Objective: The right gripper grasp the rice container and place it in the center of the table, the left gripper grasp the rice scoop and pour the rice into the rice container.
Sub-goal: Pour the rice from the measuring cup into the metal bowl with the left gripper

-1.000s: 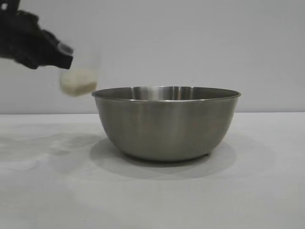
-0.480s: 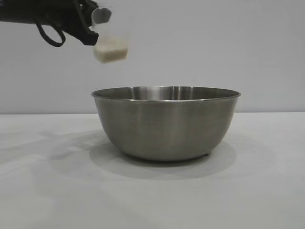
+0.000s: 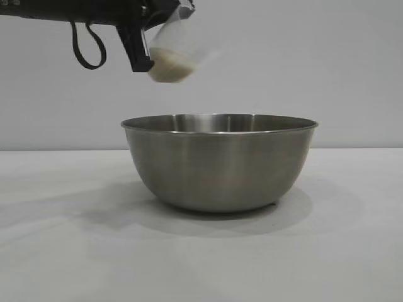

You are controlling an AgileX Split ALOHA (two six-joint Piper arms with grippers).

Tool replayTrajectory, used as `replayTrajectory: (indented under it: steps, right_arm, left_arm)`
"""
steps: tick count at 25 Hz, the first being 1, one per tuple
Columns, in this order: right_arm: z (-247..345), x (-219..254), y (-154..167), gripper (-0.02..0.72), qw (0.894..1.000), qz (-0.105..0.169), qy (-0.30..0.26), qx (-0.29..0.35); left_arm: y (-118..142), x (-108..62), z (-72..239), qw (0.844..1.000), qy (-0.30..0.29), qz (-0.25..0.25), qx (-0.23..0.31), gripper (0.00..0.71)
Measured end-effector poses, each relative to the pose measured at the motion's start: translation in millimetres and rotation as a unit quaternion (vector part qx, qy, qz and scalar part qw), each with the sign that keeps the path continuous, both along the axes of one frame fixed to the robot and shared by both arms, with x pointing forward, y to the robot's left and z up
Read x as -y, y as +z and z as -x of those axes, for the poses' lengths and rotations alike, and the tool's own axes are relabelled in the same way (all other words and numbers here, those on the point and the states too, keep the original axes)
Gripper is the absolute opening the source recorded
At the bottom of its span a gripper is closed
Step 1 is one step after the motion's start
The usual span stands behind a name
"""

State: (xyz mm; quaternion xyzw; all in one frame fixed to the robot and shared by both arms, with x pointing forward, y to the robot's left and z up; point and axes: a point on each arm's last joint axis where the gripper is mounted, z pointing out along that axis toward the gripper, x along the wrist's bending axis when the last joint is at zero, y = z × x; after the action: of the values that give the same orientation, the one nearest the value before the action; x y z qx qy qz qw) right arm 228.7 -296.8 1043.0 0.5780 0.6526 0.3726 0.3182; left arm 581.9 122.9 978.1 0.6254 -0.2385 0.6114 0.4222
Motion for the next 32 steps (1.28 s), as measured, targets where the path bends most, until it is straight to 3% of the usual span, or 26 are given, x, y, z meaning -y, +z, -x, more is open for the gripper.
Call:
replayTrajectory:
  steps: [11,20,32]
  right_arm:
    - [0.0,0.0,0.0,0.573,1.000,0.000,0.000,0.000]
    - [0.0,0.0,0.0,0.573,1.000,0.000,0.000,0.000]
    - [0.0,0.0,0.0,0.573,1.000,0.000,0.000,0.000]
  left_arm:
    - [-2.2,14.1,7.1,0.989,-0.003,-0.092,0.117,0.000]
    - [-6.5,25.7,12.8,0.958,-0.006,-0.184,0.221,0.000]
    - [-6.7,25.6,12.7,0.922,0.002,-0.239,0.306,0.000]
